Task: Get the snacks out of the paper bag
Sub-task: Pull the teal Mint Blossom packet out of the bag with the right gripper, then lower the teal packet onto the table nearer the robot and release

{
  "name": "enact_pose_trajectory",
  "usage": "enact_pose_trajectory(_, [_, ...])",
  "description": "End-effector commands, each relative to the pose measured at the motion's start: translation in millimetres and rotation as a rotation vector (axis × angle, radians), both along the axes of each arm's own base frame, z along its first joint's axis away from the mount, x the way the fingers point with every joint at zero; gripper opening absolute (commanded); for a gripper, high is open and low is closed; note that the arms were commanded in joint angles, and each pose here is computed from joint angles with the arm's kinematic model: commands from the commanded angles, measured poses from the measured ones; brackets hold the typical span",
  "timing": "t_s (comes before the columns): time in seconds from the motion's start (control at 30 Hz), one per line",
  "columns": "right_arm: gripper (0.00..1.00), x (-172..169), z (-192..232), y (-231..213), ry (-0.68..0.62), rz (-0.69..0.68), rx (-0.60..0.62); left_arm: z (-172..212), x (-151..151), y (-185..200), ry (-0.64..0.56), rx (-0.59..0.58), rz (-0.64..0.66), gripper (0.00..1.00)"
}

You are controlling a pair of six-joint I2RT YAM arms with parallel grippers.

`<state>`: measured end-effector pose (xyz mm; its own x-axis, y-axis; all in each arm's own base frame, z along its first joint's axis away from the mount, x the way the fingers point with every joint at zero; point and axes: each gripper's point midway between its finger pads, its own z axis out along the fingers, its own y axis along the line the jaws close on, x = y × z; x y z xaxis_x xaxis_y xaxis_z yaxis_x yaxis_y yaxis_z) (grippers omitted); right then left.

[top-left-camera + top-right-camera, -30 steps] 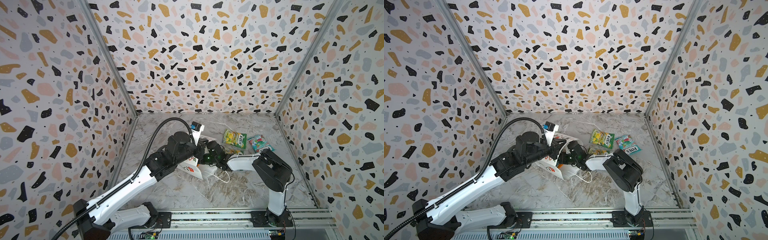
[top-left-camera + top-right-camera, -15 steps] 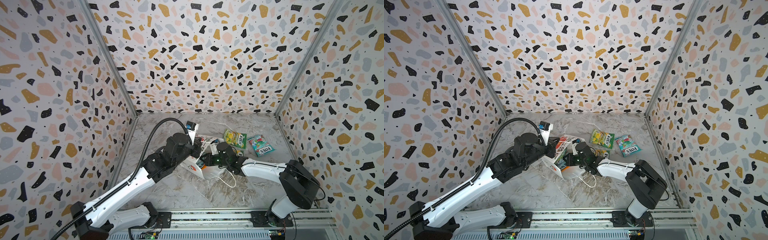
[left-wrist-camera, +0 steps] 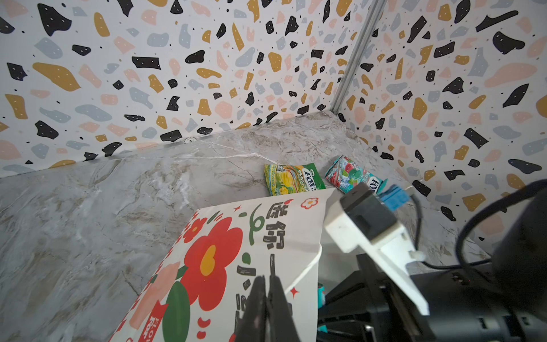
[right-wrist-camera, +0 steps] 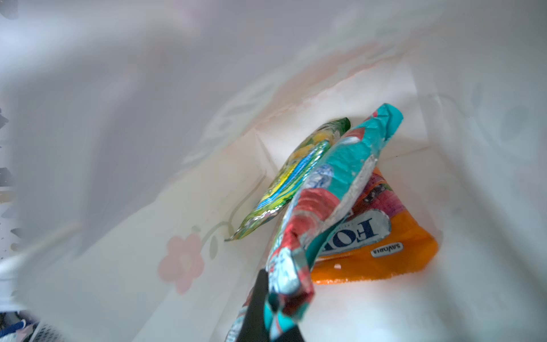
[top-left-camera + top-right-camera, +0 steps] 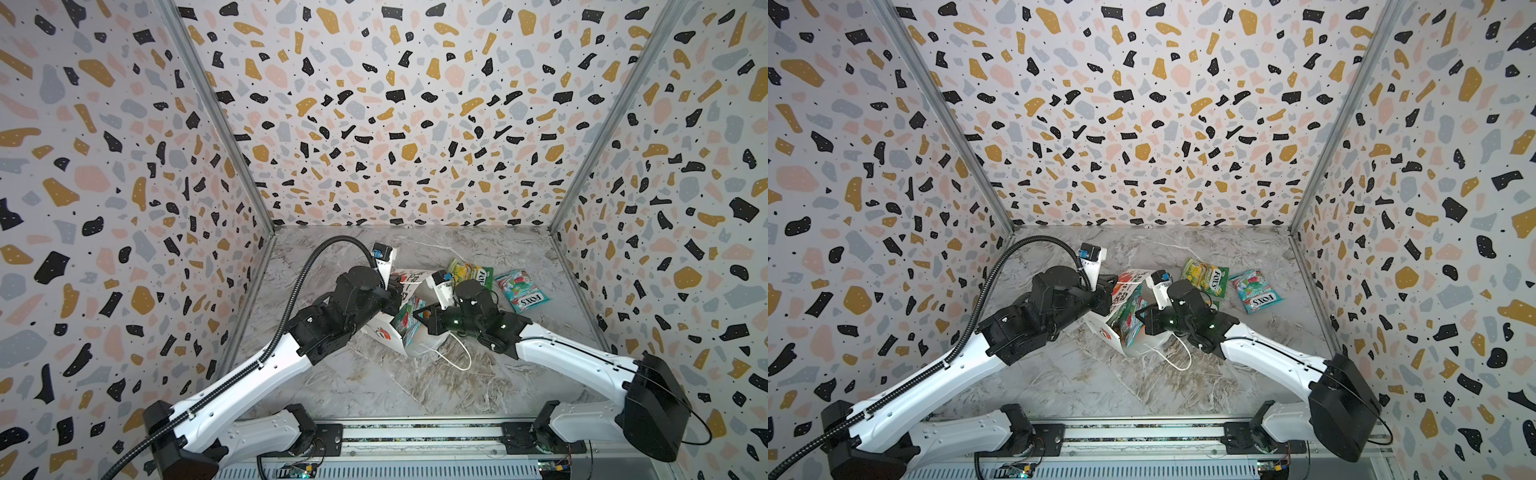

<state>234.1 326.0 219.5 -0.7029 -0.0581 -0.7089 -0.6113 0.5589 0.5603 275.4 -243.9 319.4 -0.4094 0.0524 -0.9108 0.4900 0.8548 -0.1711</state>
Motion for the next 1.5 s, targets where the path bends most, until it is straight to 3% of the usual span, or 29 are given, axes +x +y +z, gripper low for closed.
enact_pose_trajectory(0.0, [0.0,-9.5,79.6,-9.7,-0.182,0.031,0.095,4.3,0.2,-3.7,-0.008,-0.015,-0.01,0.0])
enact_pose_trajectory(0.17, [0.0,-26.2,137.4,-43.8,-0.33,-0.018,0.136,5.2,0.7,-2.7,-0.009,-0.019,-0.003,0.0])
enact_pose_trajectory(0.37, [0.0,-24.2,175.6,-100.6,-0.438,-0.232,0.081,5.1,0.4,-3.9,-0.007,-0.023,-0.007,0.0])
enact_pose_trajectory(0.53, [0.0,-4.5,167.1,-151.2,-0.421,-0.454,-0.083,6.7,0.6,-4.1,-0.008,-0.029,-0.006,0.0])
enact_pose_trajectory(0.77, [0.0,21.6,115.0,-204.8,-0.285,-0.582,-0.259,10.3,0.3,-3.3,-0.017,-0.037,-0.005,0.0])
enact_pose_trajectory(1.1, [0.0,7.7,42.3,-193.1,-0.068,-0.364,-0.304,16.7,4.1,9.4,-0.042,-0.036,0.061,0.0])
enact_pose_trajectory(1.47, [0.0,-38.9,3.3,-130.9,0.114,0.031,-0.066,40.9,4.7,43.0,-0.115,-0.092,0.206,0.0])
